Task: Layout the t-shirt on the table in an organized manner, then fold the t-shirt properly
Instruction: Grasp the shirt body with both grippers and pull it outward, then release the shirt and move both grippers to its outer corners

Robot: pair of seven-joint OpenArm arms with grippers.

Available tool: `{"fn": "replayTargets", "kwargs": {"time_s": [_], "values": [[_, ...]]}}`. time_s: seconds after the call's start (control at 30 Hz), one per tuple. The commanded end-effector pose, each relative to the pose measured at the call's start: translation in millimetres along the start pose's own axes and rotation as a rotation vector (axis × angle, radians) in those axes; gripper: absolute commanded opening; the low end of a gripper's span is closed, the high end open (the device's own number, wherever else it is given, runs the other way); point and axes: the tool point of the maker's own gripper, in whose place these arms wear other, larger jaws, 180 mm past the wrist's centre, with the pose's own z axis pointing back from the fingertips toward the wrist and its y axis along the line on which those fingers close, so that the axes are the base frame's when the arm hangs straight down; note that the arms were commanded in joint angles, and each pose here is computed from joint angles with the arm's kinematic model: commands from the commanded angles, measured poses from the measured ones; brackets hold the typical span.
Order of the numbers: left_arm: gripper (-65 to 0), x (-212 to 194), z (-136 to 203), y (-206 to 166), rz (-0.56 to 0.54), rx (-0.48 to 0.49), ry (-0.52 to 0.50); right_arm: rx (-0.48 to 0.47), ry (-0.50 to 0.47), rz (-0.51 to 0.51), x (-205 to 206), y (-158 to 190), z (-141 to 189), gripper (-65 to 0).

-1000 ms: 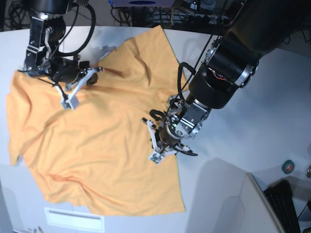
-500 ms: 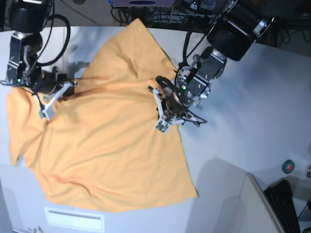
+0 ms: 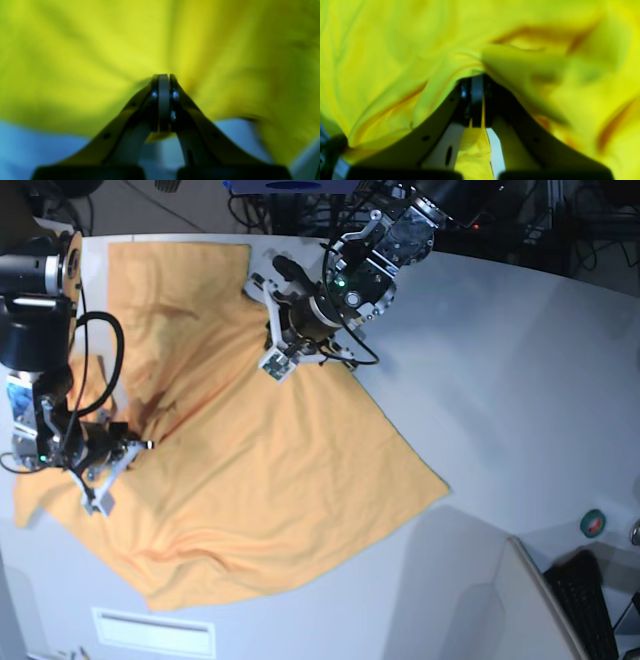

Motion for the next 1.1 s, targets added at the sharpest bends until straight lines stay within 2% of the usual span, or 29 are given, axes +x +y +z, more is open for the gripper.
{"fn": "replayTargets", "kwargs": {"time_s": [0.0, 0.13, 0.23, 0.37, 0.47, 0.6, 0.73, 0.83, 0.9, 1.07], "values": [[-65.0, 34.2, 5.1, 27.2, 0.002, 0.063, -0.095, -0.017, -0.052, 0.027, 25.2, -9.1, 11.9, -65.0], [-65.0, 51.7, 10.5, 120.1, 0.091, 0.245, -0.121, -0.065, -0.045, 0.066, 25.2, -24.8, 35.1, -65.0], [-65.0, 43.5, 11.0, 184.9, 0.124, 0.352, -0.075, -0.105, -0.068, 0.085, 8.0, -27.6, 63.9, -65.0], [-65.0, 51.5, 6.4, 233.5, 0.111, 0.415, -0.060, -0.101, -0.074, 0.146, -31.7, 8.3, 87.5, -65.0], [-65.0, 53.1, 2.8, 258.6, 0.112, 0.447, -0.071, -0.049, -0.054, 0.160, -68.0, 48.0, 91.7, -65.0], [-65.0, 38.4, -2.6, 272.4, 0.132, 0.461, -0.031, 0.016, 0.001, 0.113, -113.1, 81.5, 87.4, -65.0], [-65.0, 9.8, -5.3, 259.6, 0.119, 0.441, 0.024, 0.044, 0.088, 0.056, -149.8, 82.5, 70.6, -65.0], [-65.0, -19.5, 1.2, 259.8, 0.091, 0.441, 0.080, 0.044, 0.091, 0.024, -151.6, 69.8, 54.7, -65.0], [-65.0, -38.9, 4.4, 255.3, 0.110, 0.440, 0.106, 0.044, 0.104, 0.007, -150.2, 61.5, 44.5, -65.0], [-65.0, -68.2, 39.7, 260.3, 0.148, 0.492, 0.081, 0.044, 0.099, -0.037, -130.0, 42.9, 22.2, -65.0]]}}
